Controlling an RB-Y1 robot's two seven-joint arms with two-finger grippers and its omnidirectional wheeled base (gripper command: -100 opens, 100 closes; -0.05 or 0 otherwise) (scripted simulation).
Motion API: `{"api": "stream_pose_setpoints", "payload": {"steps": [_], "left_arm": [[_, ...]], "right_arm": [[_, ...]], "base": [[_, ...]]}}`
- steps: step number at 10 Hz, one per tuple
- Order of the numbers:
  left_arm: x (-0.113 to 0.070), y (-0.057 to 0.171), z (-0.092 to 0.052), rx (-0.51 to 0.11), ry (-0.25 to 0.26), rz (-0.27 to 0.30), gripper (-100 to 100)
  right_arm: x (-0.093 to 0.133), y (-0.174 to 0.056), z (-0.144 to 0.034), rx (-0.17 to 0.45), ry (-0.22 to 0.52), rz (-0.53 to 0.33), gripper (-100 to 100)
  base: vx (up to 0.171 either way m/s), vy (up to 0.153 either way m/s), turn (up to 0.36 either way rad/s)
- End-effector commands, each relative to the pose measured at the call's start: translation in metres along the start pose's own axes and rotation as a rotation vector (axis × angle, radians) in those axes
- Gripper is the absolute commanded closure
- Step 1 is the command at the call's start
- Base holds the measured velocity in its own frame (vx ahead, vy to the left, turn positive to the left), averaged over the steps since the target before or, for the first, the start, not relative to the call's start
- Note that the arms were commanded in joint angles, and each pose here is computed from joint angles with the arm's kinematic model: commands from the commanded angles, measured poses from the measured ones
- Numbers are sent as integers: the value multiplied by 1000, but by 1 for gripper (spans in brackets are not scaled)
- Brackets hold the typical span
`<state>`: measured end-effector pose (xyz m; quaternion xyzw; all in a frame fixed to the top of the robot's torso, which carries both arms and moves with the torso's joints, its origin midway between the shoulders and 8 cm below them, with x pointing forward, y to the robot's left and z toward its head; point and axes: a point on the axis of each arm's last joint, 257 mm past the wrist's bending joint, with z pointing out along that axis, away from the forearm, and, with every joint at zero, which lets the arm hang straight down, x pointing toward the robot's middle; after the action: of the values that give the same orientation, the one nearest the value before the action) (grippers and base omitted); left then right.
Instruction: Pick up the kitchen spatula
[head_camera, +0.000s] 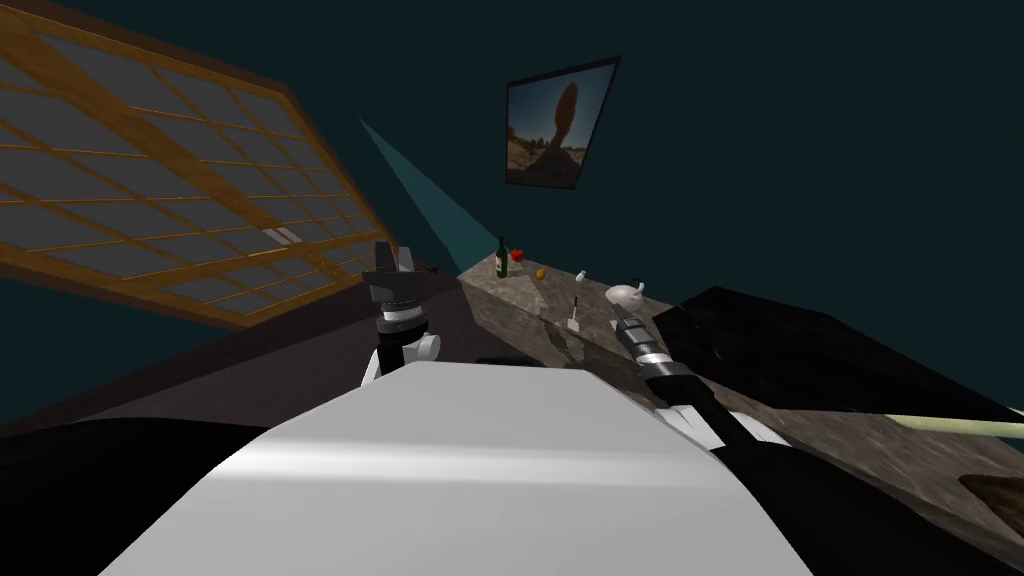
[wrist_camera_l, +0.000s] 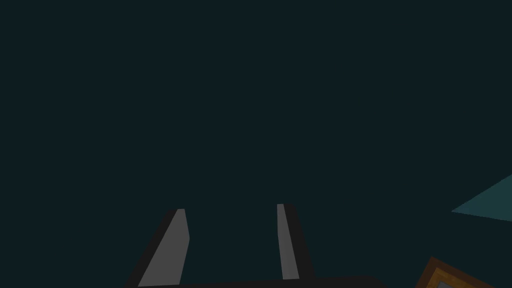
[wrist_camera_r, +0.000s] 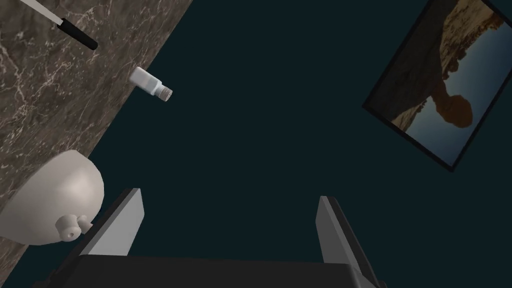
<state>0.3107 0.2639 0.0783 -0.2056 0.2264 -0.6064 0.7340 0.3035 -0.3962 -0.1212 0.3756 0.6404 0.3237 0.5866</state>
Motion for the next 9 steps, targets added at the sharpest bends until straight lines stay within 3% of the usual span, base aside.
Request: {"api": "stream_pose_setpoints", "payload": {"steps": [1,2,3,4,5,6,8,9], "left_arm": [[0,0,0,0,0,0,0],[0,0,0,0,0,0,0],[0,0,0,0,0,0,0],[0,0,0,0,0,0,0],[0,0,0,0,0,0,0],[0,0,0,0,0,0,0],[0,0,0,0,0,0,0],[0,0,0,0,0,0,0]], "right_arm": [[1,-30,-6,96,31,-20,-100],[1,-30,-6,96,31,-20,-100],[0,-49,-13,166,56,-34,-100],[0,-51,-13,171,56,-34,-100],[0,-71,-22,246,82,-46,-100],[0,-71,-22,248,82,-46,-100],[-1,-109,-42,386,129,-61,-100],[-1,-111,-42,394,134,-66,-100]], "base": [[-12,-19,293],[-10,-23,125],[-8,-16,267],[-3,-19,159],[-1,-13,287],[1,-18,148],[-1,-15,343],[3,-22,165]]}}
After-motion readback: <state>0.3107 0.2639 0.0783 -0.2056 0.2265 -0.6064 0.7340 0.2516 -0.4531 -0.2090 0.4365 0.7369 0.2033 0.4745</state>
